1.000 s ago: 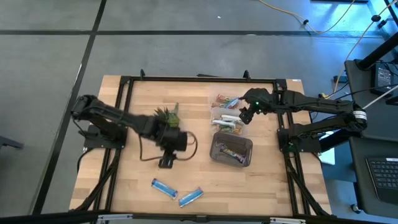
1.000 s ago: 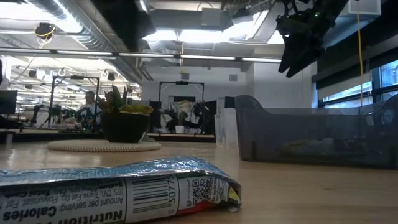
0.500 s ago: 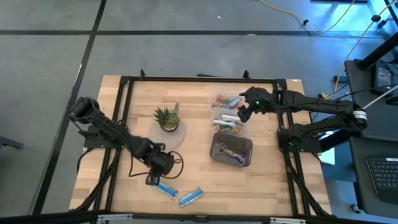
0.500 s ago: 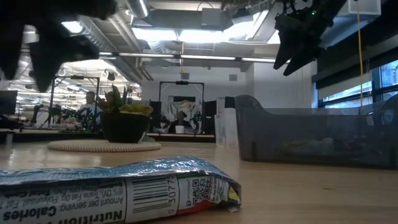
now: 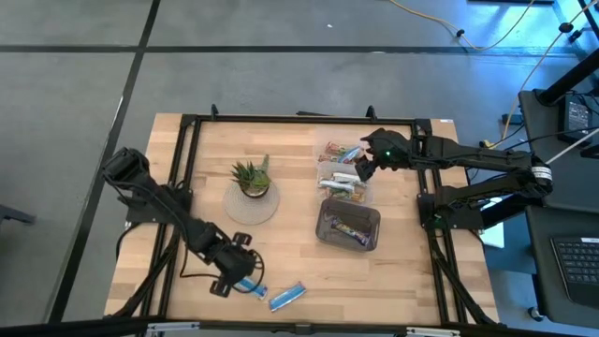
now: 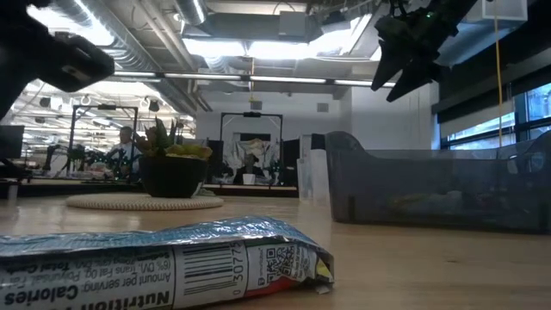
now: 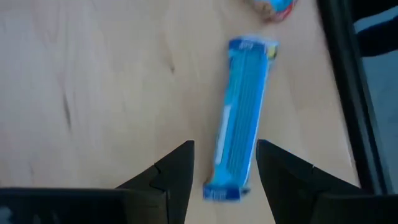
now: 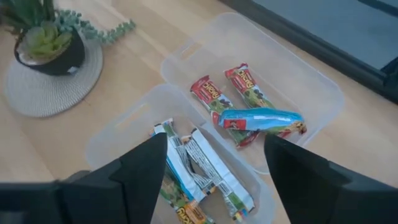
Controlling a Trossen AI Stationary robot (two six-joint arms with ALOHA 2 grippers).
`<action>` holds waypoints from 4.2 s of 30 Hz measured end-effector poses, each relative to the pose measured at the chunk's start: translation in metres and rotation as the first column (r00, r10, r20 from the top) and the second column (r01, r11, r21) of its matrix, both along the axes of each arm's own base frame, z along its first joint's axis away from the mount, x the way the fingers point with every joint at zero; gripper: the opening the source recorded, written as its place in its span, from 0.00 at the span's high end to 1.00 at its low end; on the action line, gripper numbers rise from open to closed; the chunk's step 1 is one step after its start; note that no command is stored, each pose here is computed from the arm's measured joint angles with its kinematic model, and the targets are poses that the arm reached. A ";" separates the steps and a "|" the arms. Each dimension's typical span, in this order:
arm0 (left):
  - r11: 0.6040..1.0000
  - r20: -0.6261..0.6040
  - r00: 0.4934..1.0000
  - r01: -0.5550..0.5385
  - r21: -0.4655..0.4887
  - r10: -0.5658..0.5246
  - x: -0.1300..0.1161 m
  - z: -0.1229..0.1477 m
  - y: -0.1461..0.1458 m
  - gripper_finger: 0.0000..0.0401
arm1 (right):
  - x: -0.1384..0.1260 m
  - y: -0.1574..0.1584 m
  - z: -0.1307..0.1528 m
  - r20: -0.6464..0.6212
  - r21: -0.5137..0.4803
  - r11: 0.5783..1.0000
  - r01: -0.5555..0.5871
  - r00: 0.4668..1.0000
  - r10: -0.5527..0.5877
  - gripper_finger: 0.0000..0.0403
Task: Pick and place Granola Bars by type
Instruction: Put the blue granola bar into the black bin
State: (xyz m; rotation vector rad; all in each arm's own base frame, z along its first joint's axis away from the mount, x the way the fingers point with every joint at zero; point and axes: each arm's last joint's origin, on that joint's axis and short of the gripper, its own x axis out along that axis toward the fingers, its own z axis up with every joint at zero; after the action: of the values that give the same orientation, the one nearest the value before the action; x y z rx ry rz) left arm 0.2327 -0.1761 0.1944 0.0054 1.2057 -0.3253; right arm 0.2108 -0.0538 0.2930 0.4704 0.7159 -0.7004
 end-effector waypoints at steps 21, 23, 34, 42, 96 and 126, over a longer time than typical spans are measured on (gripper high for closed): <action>0.998 0.014 1.000 0.023 0.058 -0.024 0.008 -0.054 -0.038 0.59 | 0.000 0.000 0.000 0.017 0.025 0.999 0.033 0.999 -0.033 0.33; 0.998 0.008 1.000 0.018 0.062 -0.018 0.009 -0.058 -0.039 0.59 | 0.000 0.000 0.000 0.016 0.025 0.999 0.032 0.999 -0.033 0.33; 0.971 -0.023 0.971 -0.239 -0.016 0.238 0.010 -0.057 -0.039 0.60 | -0.001 0.000 -0.001 0.009 0.026 0.999 0.033 0.999 -0.033 0.33; 0.968 -0.020 0.968 -0.252 -0.018 0.251 0.010 -0.057 -0.039 0.60 | -0.001 0.000 -0.001 0.008 0.025 0.999 0.031 0.999 -0.032 0.33; 0.992 0.739 0.664 -0.121 -0.037 0.109 0.170 0.047 0.111 0.92 | -0.001 0.001 -0.001 0.001 0.035 0.999 0.031 1.000 -0.031 0.33; 0.988 0.645 0.756 -0.156 0.007 0.115 0.214 -0.035 0.115 0.89 | -0.002 0.001 -0.002 -0.007 0.035 0.999 0.025 1.000 -0.025 0.33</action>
State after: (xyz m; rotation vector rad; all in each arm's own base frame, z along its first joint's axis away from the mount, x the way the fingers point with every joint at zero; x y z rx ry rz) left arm 0.4468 -0.0613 0.1592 0.0773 0.5185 -0.1333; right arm 0.2089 -0.0532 0.2912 0.5102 0.7306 -0.7139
